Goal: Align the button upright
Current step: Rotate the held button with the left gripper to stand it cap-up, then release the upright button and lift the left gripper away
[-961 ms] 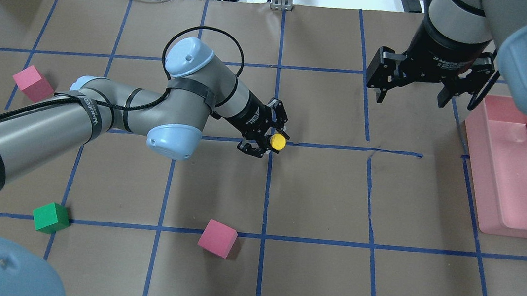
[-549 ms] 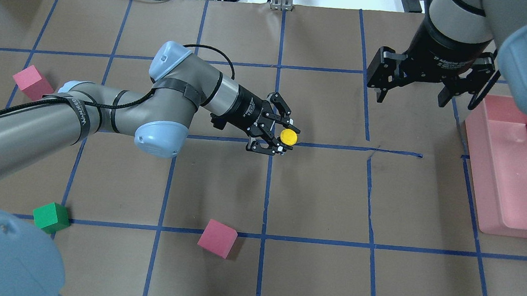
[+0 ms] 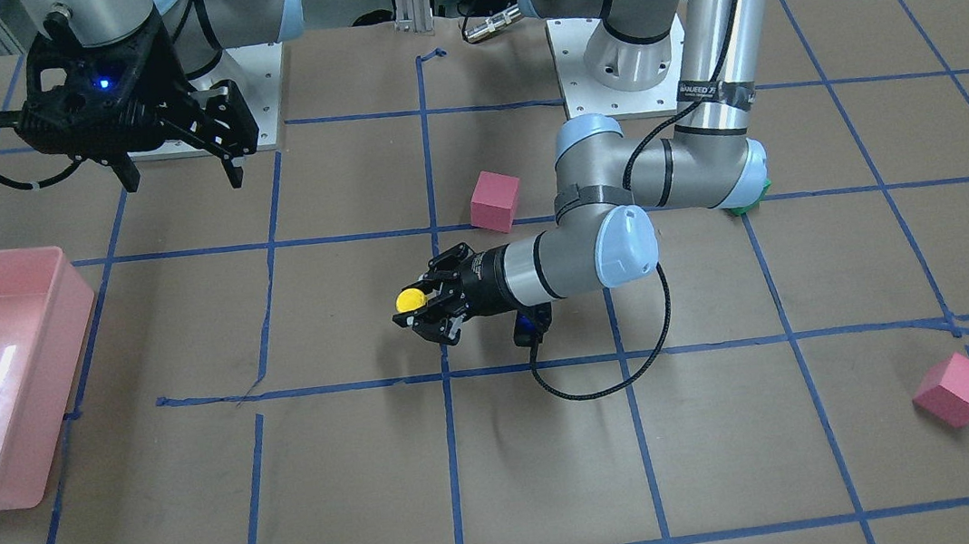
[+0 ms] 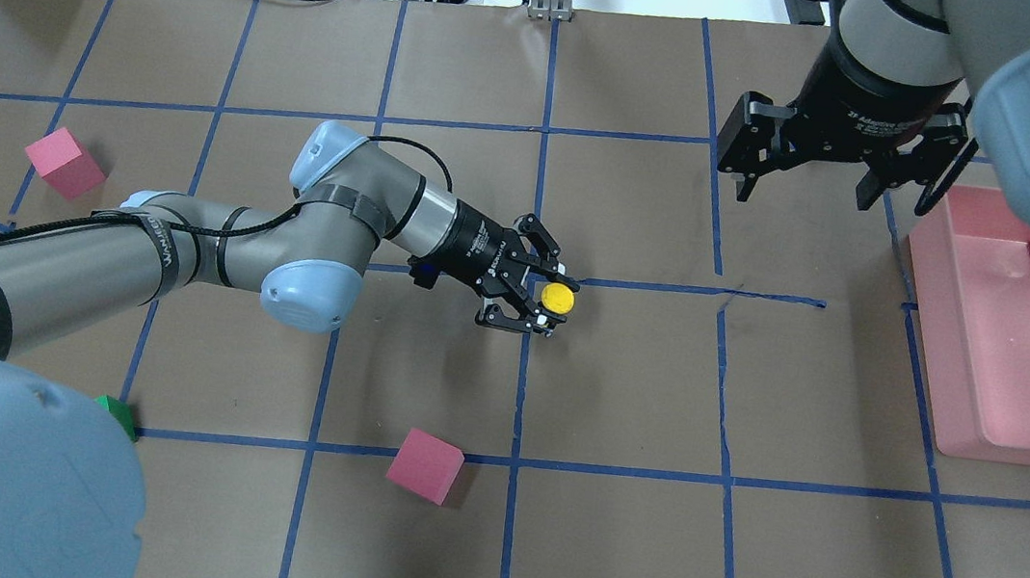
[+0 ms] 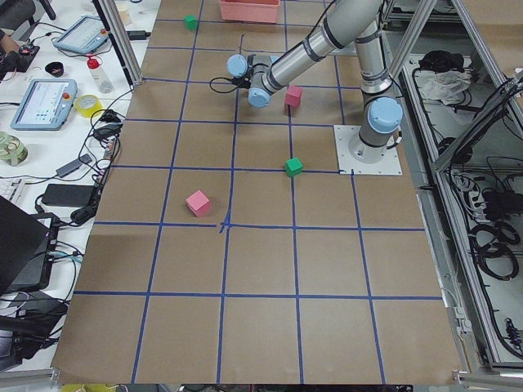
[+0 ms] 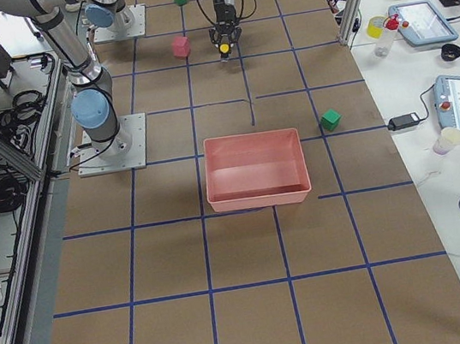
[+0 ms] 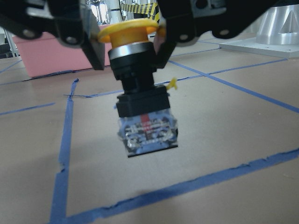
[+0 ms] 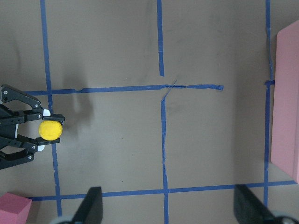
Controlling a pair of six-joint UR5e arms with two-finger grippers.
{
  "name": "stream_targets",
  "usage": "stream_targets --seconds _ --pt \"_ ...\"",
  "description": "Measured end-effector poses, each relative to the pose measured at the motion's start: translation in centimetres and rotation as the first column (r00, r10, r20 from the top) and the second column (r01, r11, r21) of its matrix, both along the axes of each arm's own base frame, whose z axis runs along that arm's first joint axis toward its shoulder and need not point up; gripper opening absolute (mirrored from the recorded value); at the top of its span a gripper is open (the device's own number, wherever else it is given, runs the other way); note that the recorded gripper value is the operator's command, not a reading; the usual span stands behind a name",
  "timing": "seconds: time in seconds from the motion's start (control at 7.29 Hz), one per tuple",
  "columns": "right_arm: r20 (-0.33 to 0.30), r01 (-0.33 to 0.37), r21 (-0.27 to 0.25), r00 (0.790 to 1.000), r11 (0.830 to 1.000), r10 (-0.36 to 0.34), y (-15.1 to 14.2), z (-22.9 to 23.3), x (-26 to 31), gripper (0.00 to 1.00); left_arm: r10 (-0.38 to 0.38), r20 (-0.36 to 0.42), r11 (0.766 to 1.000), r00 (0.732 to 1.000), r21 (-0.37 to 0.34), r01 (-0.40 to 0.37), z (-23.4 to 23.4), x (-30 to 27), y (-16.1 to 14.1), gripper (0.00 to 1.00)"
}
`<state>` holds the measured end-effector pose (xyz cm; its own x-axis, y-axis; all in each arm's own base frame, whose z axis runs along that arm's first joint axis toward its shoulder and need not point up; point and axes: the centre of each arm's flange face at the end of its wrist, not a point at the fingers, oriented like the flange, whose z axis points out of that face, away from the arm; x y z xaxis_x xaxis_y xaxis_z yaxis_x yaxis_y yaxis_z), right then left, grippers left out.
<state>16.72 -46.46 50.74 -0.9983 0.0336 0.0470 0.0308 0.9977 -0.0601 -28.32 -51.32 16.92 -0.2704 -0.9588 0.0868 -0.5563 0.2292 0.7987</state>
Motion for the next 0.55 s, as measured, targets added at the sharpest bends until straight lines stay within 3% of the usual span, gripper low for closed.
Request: stream_targets --seconds 0.14,0.27,0.41,0.55 --pt "0.000 0.000 0.000 1.000 1.000 0.000 0.00 0.00 0.00 1.00 0.000 0.002 1.000 1.000 0.009 0.000 -0.51 0.00 0.00 0.43" --pt "-0.002 0.000 0.000 1.000 1.000 0.000 0.00 0.00 -0.02 1.00 -0.001 0.004 1.000 1.000 0.017 0.001 -0.99 0.01 -0.01 0.93" --pt "-0.003 0.000 0.000 1.000 1.000 0.000 0.00 0.00 -0.03 1.00 0.000 0.008 1.000 1.000 0.023 0.000 -1.31 0.03 -0.02 1.00" --pt "-0.004 0.000 0.000 1.000 1.000 0.000 0.00 0.00 -0.04 1.00 0.001 0.015 1.000 1.000 0.030 -0.001 -1.47 0.07 -0.01 1.00"
